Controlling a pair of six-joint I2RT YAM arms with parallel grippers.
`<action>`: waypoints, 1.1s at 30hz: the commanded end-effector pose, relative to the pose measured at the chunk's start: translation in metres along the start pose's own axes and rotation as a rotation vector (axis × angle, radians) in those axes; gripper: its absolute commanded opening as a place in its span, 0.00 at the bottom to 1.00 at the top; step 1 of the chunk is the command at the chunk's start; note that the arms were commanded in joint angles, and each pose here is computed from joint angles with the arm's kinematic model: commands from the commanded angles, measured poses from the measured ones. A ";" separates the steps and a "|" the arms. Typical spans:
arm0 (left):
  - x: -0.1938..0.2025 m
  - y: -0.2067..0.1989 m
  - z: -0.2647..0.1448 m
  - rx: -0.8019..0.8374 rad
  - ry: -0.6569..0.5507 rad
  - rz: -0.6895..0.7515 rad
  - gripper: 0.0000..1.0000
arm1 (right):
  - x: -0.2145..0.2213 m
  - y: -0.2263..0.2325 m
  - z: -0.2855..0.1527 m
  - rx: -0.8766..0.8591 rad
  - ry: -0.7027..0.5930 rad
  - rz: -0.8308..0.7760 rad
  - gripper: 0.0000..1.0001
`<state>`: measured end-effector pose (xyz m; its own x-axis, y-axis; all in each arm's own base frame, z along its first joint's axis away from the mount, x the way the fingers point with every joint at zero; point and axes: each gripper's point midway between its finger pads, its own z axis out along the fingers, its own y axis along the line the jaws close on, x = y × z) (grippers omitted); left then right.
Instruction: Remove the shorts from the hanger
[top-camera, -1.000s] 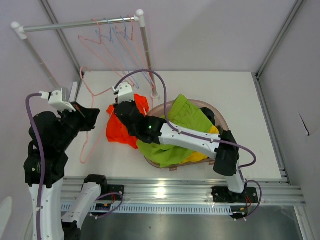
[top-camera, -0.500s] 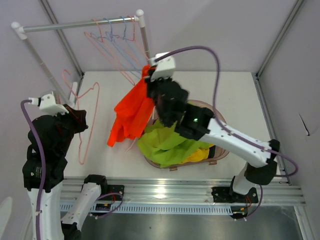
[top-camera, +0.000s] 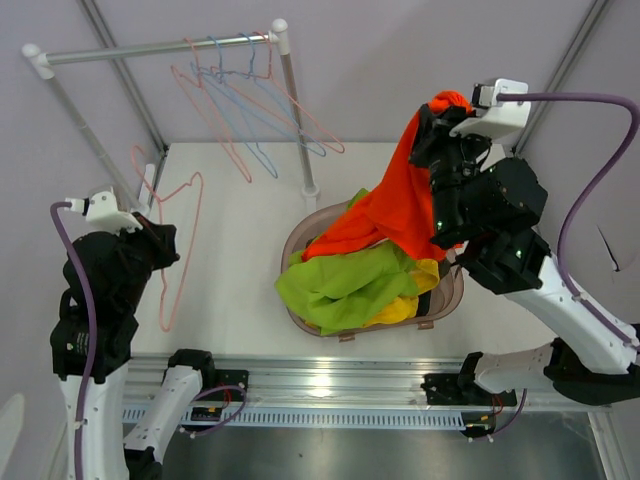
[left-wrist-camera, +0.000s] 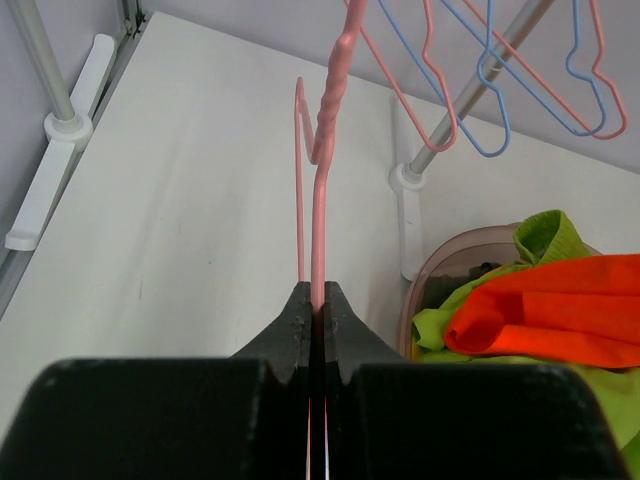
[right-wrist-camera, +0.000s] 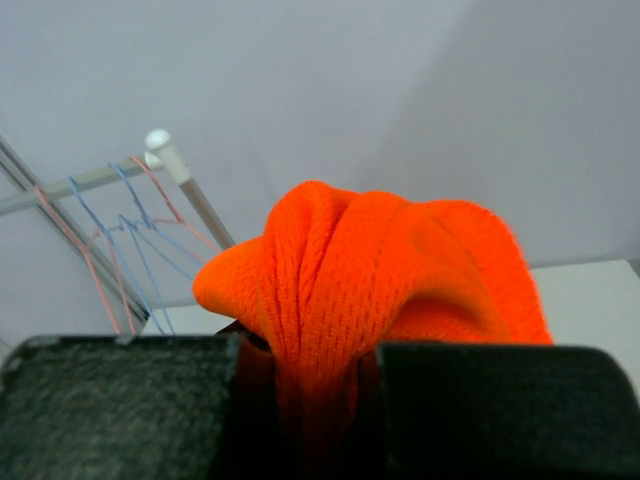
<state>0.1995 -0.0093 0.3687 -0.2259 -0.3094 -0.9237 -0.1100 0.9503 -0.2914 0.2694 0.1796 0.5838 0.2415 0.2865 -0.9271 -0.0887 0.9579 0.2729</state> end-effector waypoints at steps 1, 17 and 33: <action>-0.004 -0.004 0.001 0.021 -0.025 -0.009 0.00 | 0.027 -0.006 -0.007 0.002 0.037 0.055 0.00; -0.009 -0.002 0.006 -0.003 -0.025 -0.004 0.00 | 0.328 0.005 -0.087 -0.060 0.503 0.054 0.00; -0.094 -0.025 0.058 -0.019 -0.108 0.100 0.00 | 0.515 -0.043 -0.146 -0.078 0.826 -0.032 0.63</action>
<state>0.2517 -0.0039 0.4128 -0.2091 -0.2556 -0.9439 -0.1298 0.9640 -0.2322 0.2826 0.2855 0.1043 -0.4098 0.2352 -0.8813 -0.1209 0.9437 0.3081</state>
